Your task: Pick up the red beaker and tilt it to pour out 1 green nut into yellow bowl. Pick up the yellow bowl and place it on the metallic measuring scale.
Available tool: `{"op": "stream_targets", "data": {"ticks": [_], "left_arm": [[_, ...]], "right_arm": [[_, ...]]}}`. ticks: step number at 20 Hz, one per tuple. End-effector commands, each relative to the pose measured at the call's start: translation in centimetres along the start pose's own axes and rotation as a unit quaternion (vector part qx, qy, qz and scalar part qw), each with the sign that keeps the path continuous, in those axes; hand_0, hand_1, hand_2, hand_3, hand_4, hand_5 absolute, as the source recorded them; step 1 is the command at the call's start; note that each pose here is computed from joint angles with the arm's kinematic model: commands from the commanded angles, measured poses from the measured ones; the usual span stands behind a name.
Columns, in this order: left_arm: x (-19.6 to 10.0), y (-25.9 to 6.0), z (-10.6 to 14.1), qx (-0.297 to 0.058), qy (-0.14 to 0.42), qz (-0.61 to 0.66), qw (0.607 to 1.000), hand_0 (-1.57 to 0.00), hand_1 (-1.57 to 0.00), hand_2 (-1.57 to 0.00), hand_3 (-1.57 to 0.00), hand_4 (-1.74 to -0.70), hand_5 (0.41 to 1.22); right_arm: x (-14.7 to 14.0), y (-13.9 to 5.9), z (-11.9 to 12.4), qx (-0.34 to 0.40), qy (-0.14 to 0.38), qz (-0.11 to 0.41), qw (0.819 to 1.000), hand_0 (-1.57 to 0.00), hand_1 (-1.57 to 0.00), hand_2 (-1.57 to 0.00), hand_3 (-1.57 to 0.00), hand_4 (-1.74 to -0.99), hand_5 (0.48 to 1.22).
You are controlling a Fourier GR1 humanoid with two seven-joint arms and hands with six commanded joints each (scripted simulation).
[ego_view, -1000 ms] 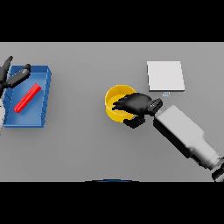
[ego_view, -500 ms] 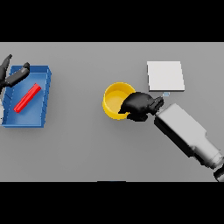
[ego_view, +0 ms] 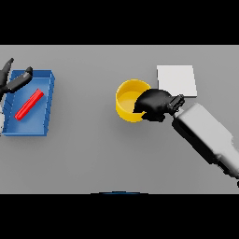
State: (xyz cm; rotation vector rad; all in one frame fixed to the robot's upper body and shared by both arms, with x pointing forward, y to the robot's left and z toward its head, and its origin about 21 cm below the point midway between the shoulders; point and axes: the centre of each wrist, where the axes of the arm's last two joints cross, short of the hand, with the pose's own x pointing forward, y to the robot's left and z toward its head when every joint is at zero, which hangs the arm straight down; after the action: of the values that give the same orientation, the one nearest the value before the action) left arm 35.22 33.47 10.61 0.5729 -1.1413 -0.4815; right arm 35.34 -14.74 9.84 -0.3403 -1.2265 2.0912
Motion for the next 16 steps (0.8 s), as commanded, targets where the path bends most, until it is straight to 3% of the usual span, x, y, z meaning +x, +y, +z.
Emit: {"op": "stream_targets", "data": {"ticks": [1, 7, 11, 16], "left_arm": [[0.0, -0.1, -0.1, 0.001, -0.001, 0.002, 1.000, 0.00, 0.00, 0.00, 0.00, -0.78, 0.702], [0.2, 0.3, -0.3, 0.001, 0.002, 0.015, 1.000, 0.00, 0.00, 0.00, 0.00, -0.80, 0.704], [0.3, 0.5, 0.0, -0.001, 0.005, 0.028, 1.000, 0.00, 0.00, 0.00, 0.00, -0.83, 0.723], [0.4, 0.6, 0.5, 0.001, 0.014, 0.026, 1.000, 0.00, 0.00, 0.00, 0.00, -0.84, 0.739]], "right_arm": [[-0.1, -0.1, 0.5, -0.004, 0.004, 0.001, 1.000, -1.56, -1.56, -1.45, -1.20, -1.736, 1.218], [0.0, -2.0, 1.1, -0.026, 0.046, 0.003, 0.999, -1.52, -1.57, -1.52, -1.18, -1.740, 1.219], [-2.6, -3.4, 2.7, -0.059, 0.086, 0.006, 0.995, -1.55, -1.57, -1.50, -1.17, -1.741, 1.220], [-6.3, -3.9, 3.7, -0.094, 0.137, -0.003, 0.986, -1.56, -1.57, -1.54, -1.15, -1.741, 1.221]]}}
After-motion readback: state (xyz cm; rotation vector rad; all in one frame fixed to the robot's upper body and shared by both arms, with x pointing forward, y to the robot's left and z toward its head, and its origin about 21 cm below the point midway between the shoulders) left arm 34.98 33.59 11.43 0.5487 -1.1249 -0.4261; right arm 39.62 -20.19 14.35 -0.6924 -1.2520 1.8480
